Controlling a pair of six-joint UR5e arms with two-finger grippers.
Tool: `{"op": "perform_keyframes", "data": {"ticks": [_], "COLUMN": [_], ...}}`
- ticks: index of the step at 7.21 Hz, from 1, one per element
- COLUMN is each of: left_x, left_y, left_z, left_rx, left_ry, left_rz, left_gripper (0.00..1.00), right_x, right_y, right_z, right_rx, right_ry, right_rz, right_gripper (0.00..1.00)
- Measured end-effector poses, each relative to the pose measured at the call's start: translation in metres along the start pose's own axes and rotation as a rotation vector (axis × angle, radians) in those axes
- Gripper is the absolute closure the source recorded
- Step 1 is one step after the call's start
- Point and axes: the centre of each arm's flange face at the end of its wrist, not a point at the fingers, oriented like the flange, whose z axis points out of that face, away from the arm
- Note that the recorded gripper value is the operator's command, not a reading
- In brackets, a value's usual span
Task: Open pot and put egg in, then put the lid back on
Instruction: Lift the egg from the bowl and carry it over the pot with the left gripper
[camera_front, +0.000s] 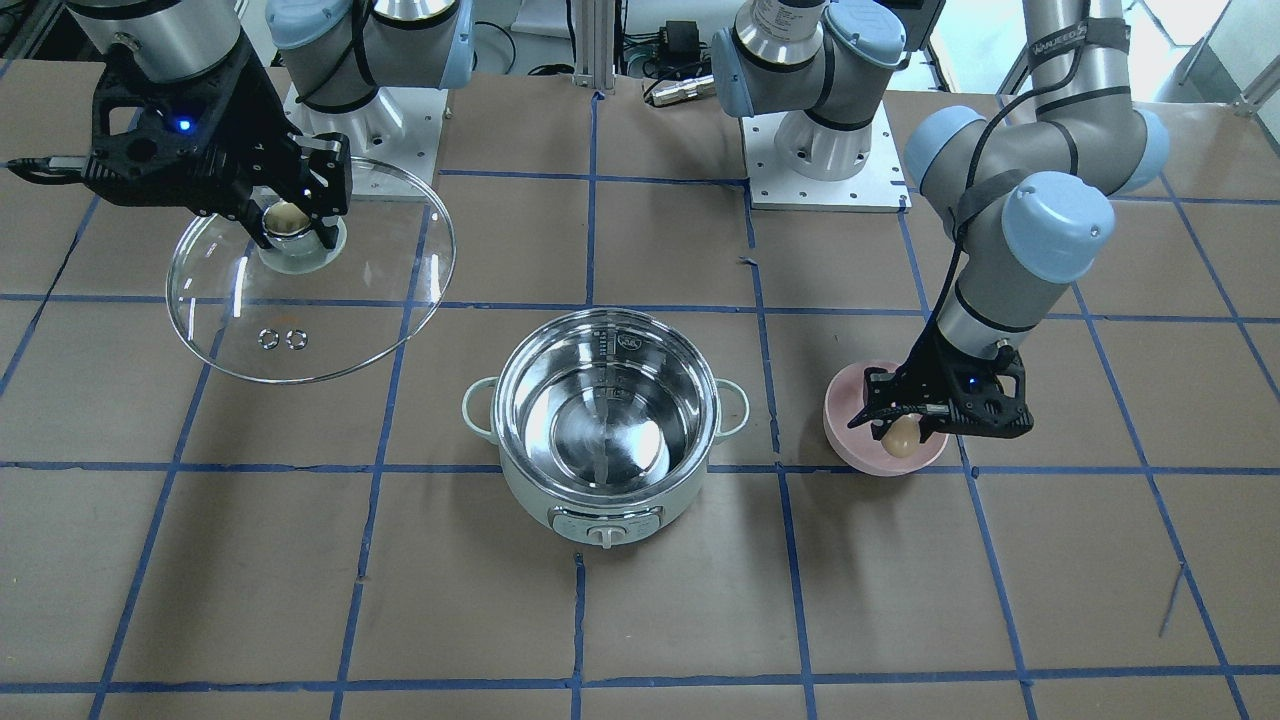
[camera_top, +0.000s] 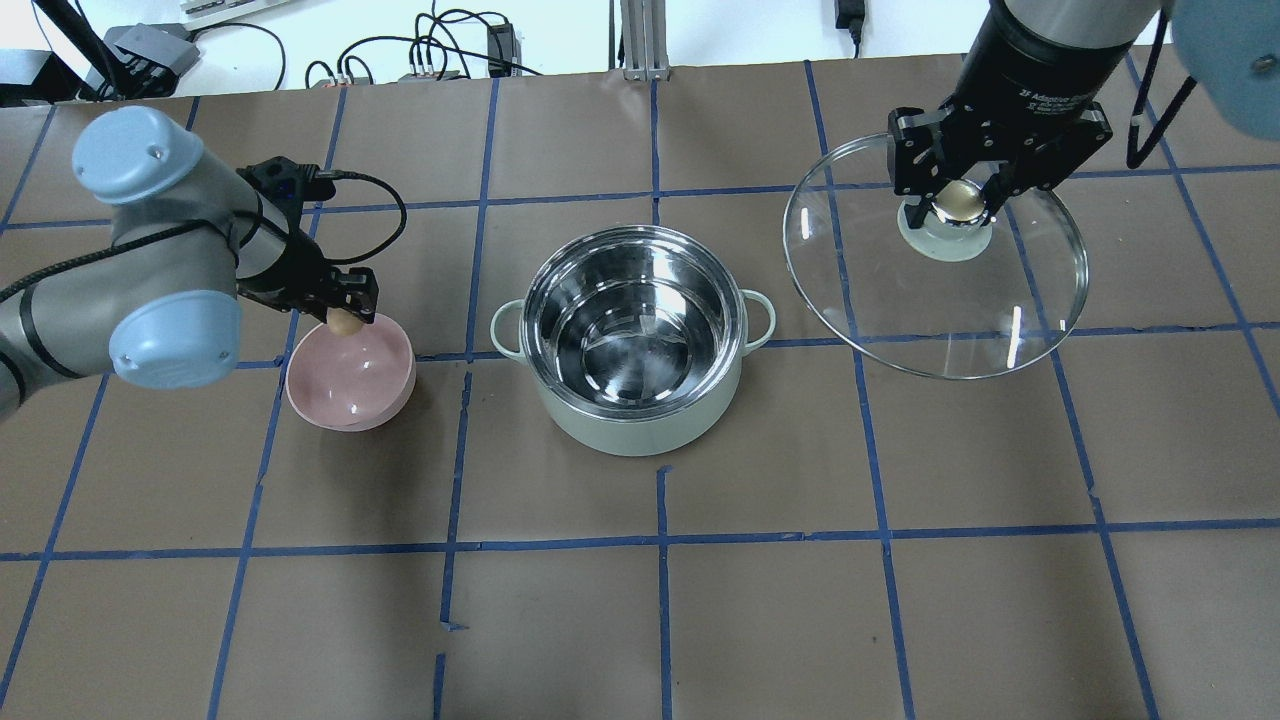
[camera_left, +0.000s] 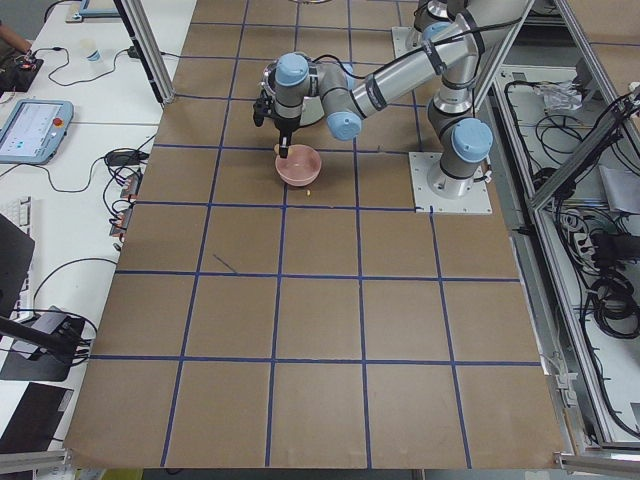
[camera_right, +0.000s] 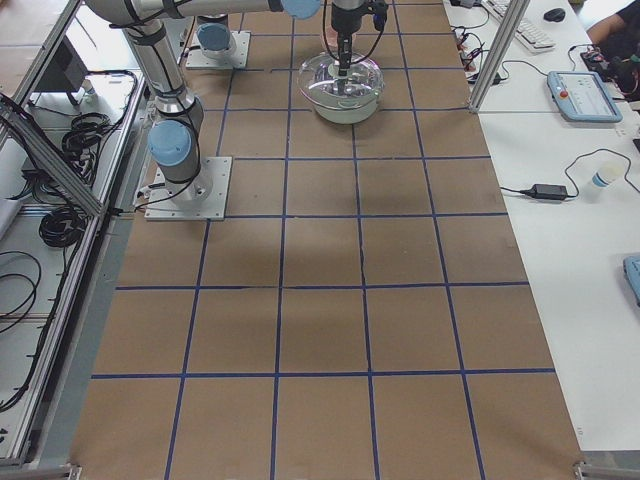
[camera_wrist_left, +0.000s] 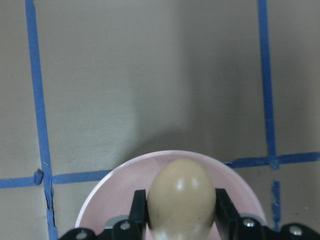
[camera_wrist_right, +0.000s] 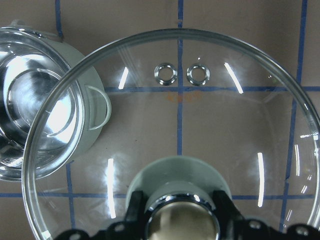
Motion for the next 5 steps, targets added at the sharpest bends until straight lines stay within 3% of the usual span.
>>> {"op": "perform_keyframes", "data": {"ticks": [3, 5], "left_x": [0.066, 0.139], "left_y": [-0.021, -0.028], "left_z": [-0.057, -0.065], "left_rx": [-0.010, 0.006], "left_ry": [0.017, 0.033], "left_rz": [-0.077, -0.119], "left_gripper": [0.71, 0.71], "right_x": [0.000, 0.000], "right_y": [0.000, 0.000], "right_z": [0.000, 0.001], "right_rx": [-0.001, -0.003], "right_ry": [0.001, 0.001], "right_rz": [-0.001, -0.001], "right_gripper": [0.95, 0.95]}}
